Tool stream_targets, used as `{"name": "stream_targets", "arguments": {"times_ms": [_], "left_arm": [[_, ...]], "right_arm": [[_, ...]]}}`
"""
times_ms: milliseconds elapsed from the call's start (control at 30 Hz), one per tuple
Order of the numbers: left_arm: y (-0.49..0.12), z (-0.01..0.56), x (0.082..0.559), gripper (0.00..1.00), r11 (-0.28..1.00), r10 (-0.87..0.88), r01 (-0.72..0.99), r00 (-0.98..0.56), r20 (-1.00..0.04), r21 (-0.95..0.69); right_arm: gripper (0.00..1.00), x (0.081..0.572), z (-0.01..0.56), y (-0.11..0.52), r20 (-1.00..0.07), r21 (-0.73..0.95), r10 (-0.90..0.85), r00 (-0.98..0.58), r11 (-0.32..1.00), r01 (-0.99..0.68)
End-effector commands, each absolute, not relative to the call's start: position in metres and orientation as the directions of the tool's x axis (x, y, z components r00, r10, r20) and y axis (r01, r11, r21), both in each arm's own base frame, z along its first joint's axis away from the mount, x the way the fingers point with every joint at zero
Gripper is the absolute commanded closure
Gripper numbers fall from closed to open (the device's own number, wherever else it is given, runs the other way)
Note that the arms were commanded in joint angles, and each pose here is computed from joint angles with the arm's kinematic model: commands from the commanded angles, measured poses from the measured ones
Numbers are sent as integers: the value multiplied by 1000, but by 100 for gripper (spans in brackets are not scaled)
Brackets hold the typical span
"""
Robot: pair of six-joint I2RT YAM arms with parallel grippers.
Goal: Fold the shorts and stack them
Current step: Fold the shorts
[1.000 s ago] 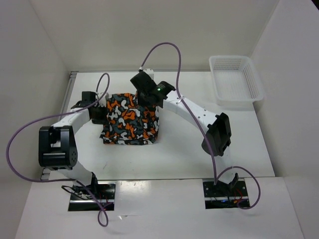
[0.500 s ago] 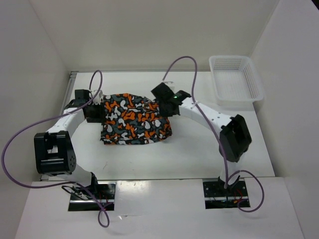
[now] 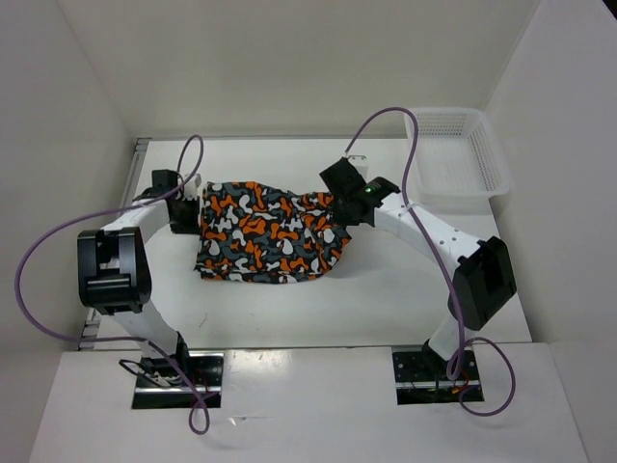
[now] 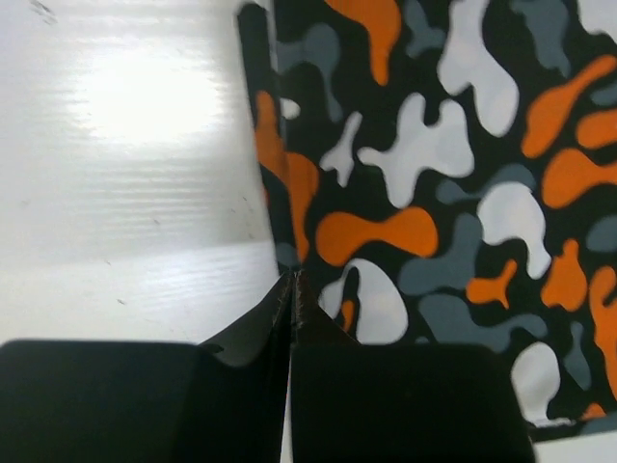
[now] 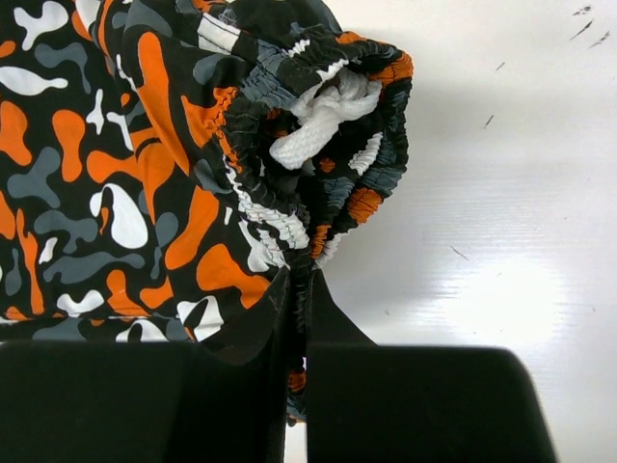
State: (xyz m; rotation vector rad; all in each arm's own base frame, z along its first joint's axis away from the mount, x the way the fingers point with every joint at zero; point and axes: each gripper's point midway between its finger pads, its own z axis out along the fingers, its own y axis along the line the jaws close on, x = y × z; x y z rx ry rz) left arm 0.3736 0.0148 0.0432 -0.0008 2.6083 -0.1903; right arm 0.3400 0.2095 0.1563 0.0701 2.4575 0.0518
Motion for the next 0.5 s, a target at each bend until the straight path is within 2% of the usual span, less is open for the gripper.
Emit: {"name": "stream_targets", "arguments": {"times_ms": [0,133,200,467], "left_arm": [[34,52,407,100,997,-41,6,-825,-563,-82],[38,32,410,100,998,-43,-6,-838,-544,-70],[29,22,405,100,994,-45,16,-848,-527,-110],[-26,-2,383,100,985,81,143,-874,-479,-96]], "right_arm": [[100,344,174,208,-675,77,85,-733,996,45],[100,346,174,205,-675,77,91,-732,996,54],[100,347,178,201,-681,84,103,-725,995,62],[100,347,173,181,-669,77,116,-734,993,87]]}}
